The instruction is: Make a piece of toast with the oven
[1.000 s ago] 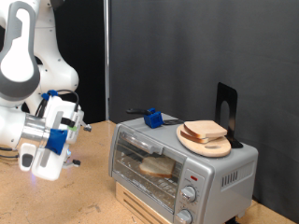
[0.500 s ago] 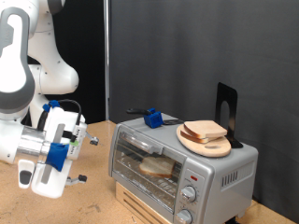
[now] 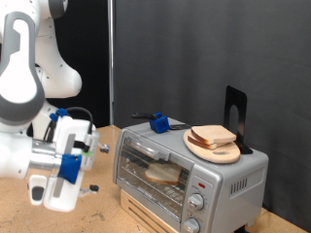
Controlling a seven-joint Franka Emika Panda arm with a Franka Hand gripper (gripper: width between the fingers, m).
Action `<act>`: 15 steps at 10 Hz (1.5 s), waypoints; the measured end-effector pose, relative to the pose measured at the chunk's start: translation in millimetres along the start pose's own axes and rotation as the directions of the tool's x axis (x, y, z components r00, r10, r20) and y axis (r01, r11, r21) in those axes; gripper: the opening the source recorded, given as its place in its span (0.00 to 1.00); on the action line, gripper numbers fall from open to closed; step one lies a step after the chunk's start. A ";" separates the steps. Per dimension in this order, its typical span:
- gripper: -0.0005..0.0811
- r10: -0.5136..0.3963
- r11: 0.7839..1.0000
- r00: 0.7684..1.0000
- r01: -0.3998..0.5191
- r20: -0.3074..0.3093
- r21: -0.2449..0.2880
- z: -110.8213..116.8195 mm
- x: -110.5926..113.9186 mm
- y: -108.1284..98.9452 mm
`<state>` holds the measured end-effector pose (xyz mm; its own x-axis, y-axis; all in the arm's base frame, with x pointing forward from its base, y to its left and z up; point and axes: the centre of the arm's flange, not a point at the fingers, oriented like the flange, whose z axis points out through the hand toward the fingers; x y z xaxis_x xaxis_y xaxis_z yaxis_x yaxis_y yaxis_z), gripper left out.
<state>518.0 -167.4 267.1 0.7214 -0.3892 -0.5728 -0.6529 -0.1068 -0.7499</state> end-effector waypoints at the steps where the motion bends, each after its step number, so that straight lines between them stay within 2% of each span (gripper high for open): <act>1: 0.99 -0.006 1.000 1.000 0.006 -0.007 0.015 3.7 12.0 -6.3; 3: 0.99 -0.003 0.998 0.998 0.007 -0.056 0.062 9.8 35.3 -15.1; 4: 0.99 -0.003 0.998 0.999 0.006 -0.051 0.058 10.0 34.7 -14.1; 6: 0.99 -0.029 0.998 0.997 0.025 0.073 0.057 13.4 28.0 -17.5; 8: 0.99 -0.058 0.997 0.994 0.052 0.098 0.059 25.4 47.1 -29.1; 10: 0.99 -0.061 0.997 0.997 0.058 0.055 0.047 38.9 71.6 -37.0; 12: 0.99 -0.037 0.997 0.998 0.040 -0.044 0.067 51.4 96.0 -46.3; 13: 0.99 -0.029 0.996 0.997 0.035 -0.073 0.077 55.3 104.7 -48.5; 14: 0.99 -0.030 0.997 0.998 0.035 -0.062 0.074 55.9 103.7 -47.6; 15: 0.99 -0.042 0.997 0.999 0.042 -0.009 0.070 58.4 99.5 -46.3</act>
<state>633.5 -147.7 225.5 0.7460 -0.3926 -0.5379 -0.6042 -0.0592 -0.7946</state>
